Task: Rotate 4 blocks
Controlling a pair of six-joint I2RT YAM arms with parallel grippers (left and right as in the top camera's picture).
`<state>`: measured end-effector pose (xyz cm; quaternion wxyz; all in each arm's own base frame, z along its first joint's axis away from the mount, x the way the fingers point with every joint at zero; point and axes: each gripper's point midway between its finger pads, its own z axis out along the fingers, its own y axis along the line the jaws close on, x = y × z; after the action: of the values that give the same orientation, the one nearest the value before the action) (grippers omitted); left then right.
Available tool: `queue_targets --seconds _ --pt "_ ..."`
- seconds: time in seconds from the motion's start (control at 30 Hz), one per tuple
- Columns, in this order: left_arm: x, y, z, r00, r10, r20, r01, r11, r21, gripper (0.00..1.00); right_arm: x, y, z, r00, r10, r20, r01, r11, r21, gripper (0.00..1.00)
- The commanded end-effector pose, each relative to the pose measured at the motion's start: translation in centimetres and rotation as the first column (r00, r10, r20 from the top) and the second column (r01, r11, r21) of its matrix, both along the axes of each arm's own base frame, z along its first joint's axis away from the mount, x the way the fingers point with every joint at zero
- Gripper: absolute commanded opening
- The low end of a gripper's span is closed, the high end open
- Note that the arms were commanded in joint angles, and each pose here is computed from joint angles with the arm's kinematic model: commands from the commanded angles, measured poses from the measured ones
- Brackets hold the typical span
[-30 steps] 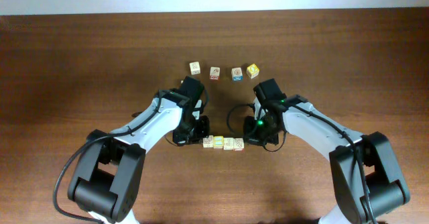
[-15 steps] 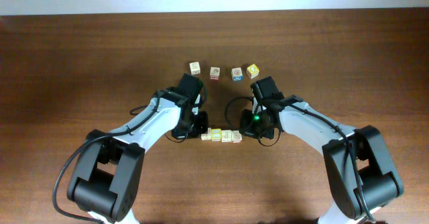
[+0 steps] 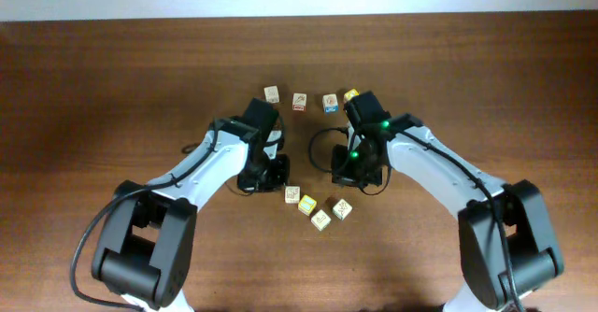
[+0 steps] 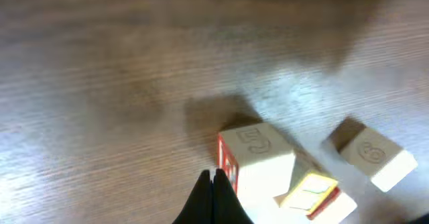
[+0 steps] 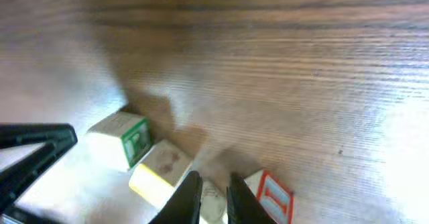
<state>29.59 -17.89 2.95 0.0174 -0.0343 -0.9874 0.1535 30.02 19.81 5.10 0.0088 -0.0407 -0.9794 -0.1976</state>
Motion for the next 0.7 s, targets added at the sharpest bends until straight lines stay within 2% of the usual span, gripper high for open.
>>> queue_targets --seconds 0.0,0.07,0.1,0.13,0.2,0.23,0.27,0.47,0.67 --pt "6.5 3.7 4.5 0.986 0.073 0.151 -0.082 0.995 0.053 0.03 0.4 2.7 3.3 0.989 0.08 0.123 -0.085 0.996 0.037 0.22" --pt "9.8 7.0 6.7 0.959 0.164 0.229 -0.181 0.982 0.056 0.23 0.2 4.7 2.2 0.984 0.111 0.14 -0.115 0.993 0.021 0.32" --pt "11.0 9.5 7.4 0.941 0.214 0.263 -0.241 0.968 0.074 0.39 0.2 5.9 1.4 0.98 0.12 0.159 -0.122 0.992 0.002 0.35" --pt "11.7 11.4 7.6 0.925 0.258 0.278 -0.288 0.955 0.074 0.52 0.3 6.8 1.1 0.973 0.136 0.186 -0.136 0.991 -0.012 0.38" --pt "12.1 14.1 7.6 0.906 0.317 0.281 -0.349 0.934 0.073 0.7 0.3 7.8 0.8 0.967 0.142 0.209 -0.141 0.99 -0.02 0.4" --pt "12.2 14.8 7.6 0.901 0.333 0.28 -0.365 0.928 0.073 0.87 0.4 7.7 0.1 0.969 0.136 0.209 -0.128 0.991 -0.048 0.43" --pt "12.2 15.5 7.6 0.895 0.349 0.279 -0.382 0.921 0.073 0.99 0.4 7.9 -0.6 0.968 0.143 0.205 -0.134 0.989 -0.059 0.45" --pt "12.3 16.0 7.6 0.891 0.358 0.28 -0.391 0.917 0.073 0.99 0.1 9.3 -2.5 0.967 0.166 0.192 -0.153 0.985 -0.079 0.47" --pt "12.3 16.0 7.6 0.891 0.358 0.28 -0.391 0.917 0.073 0.99 0.1 8.8 -2.6 0.97 0.116 0.215 -0.082 0.983 -0.164 0.24"
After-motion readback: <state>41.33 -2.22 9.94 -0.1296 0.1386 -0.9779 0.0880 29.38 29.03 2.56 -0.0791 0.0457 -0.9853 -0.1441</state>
